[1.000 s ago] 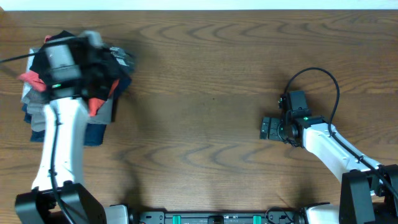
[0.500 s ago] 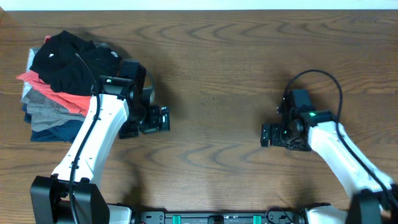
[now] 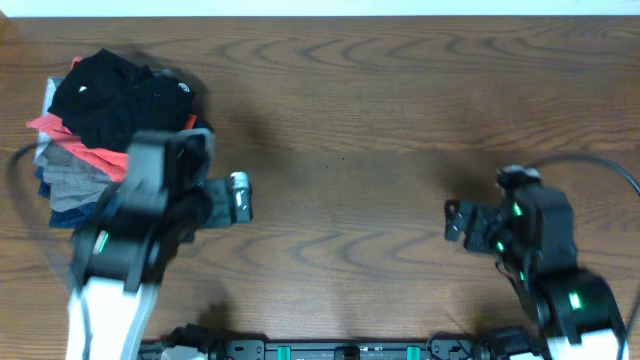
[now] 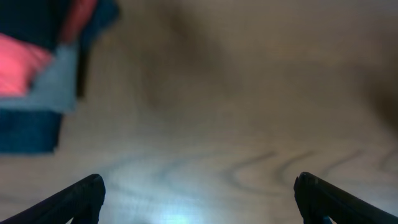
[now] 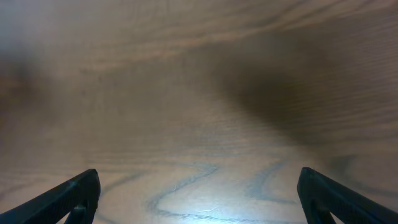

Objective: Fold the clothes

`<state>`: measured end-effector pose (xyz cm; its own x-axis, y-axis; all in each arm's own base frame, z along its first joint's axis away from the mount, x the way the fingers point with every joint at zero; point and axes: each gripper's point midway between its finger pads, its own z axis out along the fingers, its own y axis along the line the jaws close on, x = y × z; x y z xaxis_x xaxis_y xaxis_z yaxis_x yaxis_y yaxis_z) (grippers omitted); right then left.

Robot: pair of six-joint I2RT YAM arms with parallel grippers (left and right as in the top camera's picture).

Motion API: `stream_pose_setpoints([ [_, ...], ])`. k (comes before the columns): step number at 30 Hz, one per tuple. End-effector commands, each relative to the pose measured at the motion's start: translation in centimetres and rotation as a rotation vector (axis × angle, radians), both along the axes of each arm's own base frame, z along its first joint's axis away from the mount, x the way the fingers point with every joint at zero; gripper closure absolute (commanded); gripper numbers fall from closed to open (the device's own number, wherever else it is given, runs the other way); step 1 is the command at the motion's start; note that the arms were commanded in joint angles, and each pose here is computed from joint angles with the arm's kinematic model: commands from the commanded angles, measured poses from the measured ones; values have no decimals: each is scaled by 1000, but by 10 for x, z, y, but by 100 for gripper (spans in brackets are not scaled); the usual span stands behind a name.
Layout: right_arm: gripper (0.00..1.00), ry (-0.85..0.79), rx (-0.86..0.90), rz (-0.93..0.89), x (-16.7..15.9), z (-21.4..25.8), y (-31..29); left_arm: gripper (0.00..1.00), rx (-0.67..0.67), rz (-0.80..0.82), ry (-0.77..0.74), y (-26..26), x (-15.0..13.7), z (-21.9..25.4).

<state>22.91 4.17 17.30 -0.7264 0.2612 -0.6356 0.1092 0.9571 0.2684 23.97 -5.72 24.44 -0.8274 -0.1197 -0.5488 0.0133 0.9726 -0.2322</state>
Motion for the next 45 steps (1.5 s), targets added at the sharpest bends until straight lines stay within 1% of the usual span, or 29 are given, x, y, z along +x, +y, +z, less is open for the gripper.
stream_pose_setpoints([
  [1,1,-70,12,-131,-12,4,-19,2,-2,19,-134,7,-14,29],
  [4,1,-134,31,-156,-23,12,-24,2,-14,20,-207,9,-30,42],
  [7,1,-161,37,-155,-29,17,-25,2,-19,19,-229,11,-38,43],
  [32,1,-153,35,-155,-32,15,-25,2,-19,19,-232,11,-38,44],
  [38,1,-151,12,-174,-42,13,-32,2,-19,19,-232,11,-38,44],
  [41,1,-191,-24,-156,-43,19,-36,2,-19,19,-232,11,-38,44],
  [45,1,-300,-95,-102,-42,33,-39,2,-19,19,-232,11,-38,44],
])
